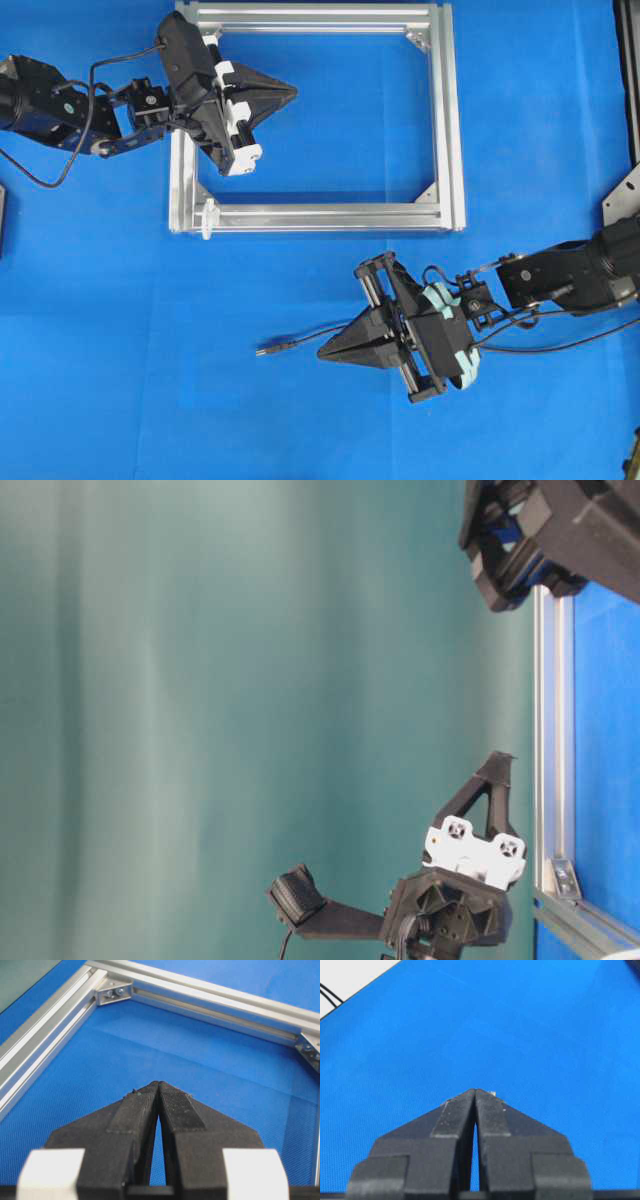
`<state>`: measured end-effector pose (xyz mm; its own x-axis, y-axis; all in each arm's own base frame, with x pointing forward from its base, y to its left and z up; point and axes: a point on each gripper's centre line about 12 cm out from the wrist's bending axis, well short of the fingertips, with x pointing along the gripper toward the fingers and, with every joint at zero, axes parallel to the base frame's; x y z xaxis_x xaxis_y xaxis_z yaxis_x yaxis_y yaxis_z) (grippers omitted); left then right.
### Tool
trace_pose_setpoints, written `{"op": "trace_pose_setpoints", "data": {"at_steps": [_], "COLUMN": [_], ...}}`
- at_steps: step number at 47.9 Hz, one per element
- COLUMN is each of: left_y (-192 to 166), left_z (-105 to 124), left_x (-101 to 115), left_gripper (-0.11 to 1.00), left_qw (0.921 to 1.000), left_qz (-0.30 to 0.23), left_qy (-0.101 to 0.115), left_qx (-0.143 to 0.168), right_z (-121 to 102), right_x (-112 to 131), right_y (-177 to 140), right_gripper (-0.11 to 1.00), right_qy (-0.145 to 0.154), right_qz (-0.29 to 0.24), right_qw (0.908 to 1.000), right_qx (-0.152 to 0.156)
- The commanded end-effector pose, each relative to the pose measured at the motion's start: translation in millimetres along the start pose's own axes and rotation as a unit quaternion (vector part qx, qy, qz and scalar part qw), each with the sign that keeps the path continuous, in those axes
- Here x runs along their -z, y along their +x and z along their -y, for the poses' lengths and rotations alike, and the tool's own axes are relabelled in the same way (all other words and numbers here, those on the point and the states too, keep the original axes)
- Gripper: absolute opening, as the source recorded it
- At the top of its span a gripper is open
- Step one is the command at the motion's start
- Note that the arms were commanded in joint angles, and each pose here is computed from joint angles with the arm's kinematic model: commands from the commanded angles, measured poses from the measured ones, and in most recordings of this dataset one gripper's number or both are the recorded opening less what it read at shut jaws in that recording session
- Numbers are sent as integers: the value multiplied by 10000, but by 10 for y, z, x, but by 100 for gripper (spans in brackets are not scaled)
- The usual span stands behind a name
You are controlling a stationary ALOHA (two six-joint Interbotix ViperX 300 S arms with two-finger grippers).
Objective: Insert the wire through the string loop located on the left side.
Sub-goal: 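Open the right gripper and lower it over the black USB cable end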
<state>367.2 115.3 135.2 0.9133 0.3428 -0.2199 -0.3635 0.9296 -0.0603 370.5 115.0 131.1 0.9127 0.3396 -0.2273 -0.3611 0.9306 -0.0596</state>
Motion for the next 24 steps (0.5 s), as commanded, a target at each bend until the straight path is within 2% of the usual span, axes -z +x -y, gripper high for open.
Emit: {"op": "trace_pose_setpoints", "data": {"at_steps": [1,8,24], "left_y": [-21,-19,-16], "left_z": [70,71,72], "left_x": [-152,-155,-161], "left_gripper": [0,0,0], "left_qw": [9997,9998,9998], "left_qz": [172,156,164], "left_qy": [43,20,17], "left_qx": [139,140,146], "right_z": [19,82,88], "right_x": [-205,-187,-163], "right_y": [-29,-20,-19], "right_gripper": [1,-2,-2], "right_qy": [40,124,356], "right_qz": [282,95,14], "right_qw": [9996,9998,9992], "right_qx": [42,152,163]}}
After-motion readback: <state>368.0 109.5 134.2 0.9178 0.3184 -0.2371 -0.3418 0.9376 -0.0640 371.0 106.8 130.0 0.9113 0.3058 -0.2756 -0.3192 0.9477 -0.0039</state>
